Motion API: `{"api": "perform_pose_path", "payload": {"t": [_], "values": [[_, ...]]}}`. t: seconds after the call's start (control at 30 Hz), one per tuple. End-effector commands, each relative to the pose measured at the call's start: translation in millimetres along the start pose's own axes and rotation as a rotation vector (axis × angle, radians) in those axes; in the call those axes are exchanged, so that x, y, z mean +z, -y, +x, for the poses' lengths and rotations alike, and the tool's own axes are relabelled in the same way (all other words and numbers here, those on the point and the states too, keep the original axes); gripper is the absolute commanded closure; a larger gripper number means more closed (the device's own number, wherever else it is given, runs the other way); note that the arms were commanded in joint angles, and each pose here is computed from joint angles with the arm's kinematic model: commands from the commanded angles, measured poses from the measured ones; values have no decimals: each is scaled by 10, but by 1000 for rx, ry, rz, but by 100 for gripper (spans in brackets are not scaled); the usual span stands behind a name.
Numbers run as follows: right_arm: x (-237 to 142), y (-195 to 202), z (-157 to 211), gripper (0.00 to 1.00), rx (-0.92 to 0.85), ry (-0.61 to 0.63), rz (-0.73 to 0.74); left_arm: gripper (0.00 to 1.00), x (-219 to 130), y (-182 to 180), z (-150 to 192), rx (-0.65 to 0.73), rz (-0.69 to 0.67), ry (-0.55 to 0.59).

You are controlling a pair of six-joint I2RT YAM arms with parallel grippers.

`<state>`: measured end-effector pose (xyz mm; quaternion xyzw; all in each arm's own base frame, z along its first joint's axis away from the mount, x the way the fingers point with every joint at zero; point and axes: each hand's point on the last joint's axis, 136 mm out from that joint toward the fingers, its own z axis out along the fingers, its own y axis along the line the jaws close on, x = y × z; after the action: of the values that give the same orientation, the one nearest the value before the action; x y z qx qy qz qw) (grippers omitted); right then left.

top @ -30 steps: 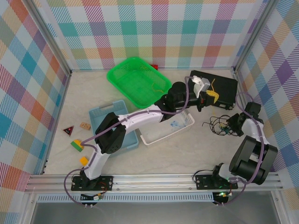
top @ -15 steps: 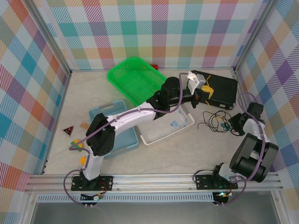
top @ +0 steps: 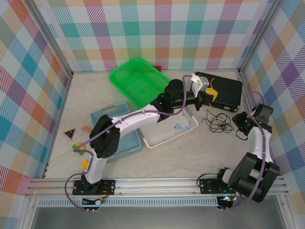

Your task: Untangle the cables

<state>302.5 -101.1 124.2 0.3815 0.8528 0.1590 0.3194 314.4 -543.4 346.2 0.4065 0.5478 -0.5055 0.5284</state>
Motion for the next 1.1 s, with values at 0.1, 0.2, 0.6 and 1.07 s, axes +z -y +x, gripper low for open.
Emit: {"api": "perform_pose_path", "payload": {"t": [0.1, 0.2, 0.6, 1.07], "values": [[-278, -318, 27, 47, -88, -14, -136, 100, 114, -81, 106, -9, 34, 29], [-513, -578, 36, 39, -123, 10, -247, 100, 148, -96, 187, -16, 38, 19], [-699, -525, 408, 35, -173, -92, -176, 100, 166, -91, 216, -11, 48, 13], [-366, -532, 533, 39, -350, -135, -181, 100, 146, -71, 204, -13, 48, 18]]}}
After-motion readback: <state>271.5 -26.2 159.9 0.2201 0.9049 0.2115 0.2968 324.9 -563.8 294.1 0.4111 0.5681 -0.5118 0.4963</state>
